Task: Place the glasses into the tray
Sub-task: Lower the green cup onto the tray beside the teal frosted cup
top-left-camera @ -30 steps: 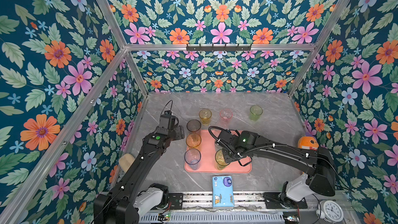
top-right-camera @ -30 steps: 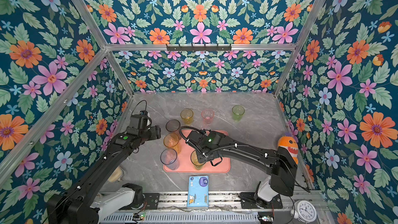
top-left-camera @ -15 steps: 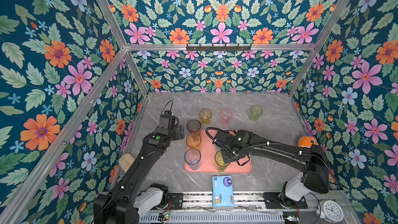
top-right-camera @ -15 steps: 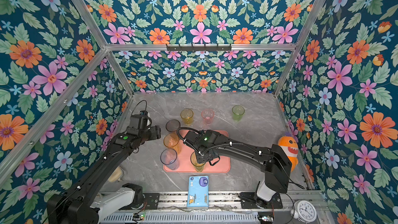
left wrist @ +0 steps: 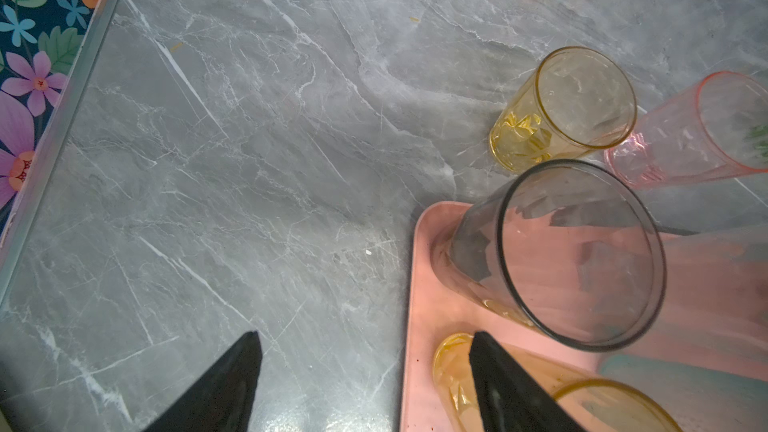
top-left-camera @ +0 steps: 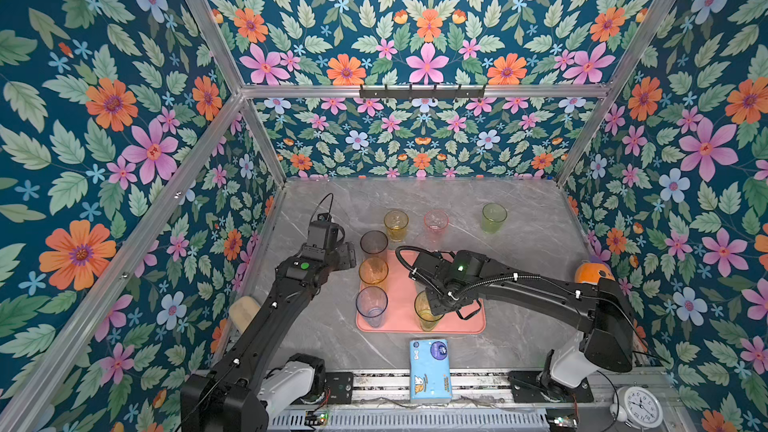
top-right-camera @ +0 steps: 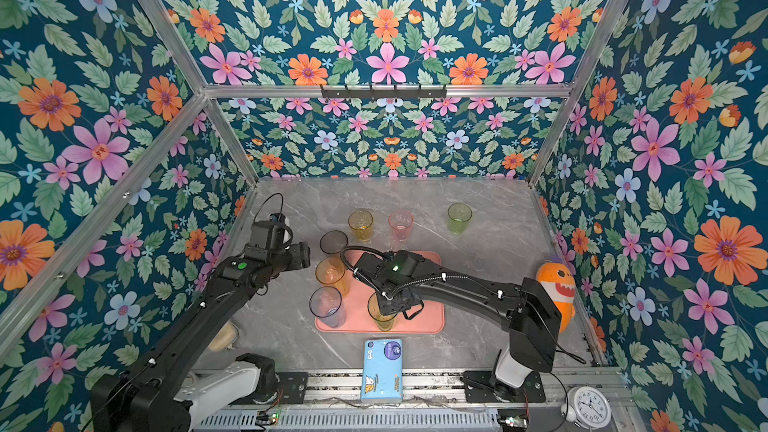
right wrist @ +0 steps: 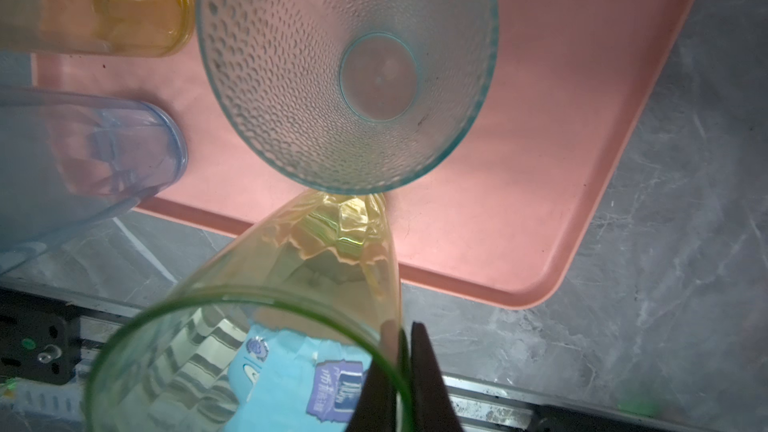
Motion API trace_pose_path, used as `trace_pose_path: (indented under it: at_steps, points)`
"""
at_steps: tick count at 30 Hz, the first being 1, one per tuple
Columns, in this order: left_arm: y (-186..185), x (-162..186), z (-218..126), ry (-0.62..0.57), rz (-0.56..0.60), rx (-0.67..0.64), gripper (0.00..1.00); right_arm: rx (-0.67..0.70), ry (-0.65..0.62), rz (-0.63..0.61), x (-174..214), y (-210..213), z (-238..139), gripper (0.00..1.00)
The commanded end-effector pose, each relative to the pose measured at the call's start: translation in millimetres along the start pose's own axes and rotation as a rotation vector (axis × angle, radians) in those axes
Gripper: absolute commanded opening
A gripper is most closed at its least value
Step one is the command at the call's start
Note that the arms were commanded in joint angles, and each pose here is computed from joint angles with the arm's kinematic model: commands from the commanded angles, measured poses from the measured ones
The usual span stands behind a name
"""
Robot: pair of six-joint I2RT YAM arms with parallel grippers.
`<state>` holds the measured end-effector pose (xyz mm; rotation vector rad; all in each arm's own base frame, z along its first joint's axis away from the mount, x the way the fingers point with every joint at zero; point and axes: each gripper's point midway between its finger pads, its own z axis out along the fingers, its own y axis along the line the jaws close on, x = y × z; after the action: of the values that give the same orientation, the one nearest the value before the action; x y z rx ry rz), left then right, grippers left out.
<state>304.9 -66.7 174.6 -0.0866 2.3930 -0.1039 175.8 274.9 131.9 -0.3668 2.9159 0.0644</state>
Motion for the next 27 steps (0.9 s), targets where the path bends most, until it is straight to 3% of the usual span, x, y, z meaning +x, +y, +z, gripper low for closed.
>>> trace_pose_path:
  at_steps: [1, 17, 27]
  points:
    - [0.7, -0.5, -1.1, -0.003, 0.004, -0.002, 0.82, 0.015, 0.011, 0.008, 3.1, -3.0, -0.9, 0.00]
    - [0.9, -0.1, -1.4, -0.005, 0.003, -0.002, 0.82, 0.024, -0.031, 0.007, -1.8, -8.6, -15.5, 0.37]
    - [1.6, -0.4, -2.0, -0.008, 0.003, -0.005, 0.82, 0.006, -0.129, -0.032, -14.7, -15.8, -48.2, 0.40]
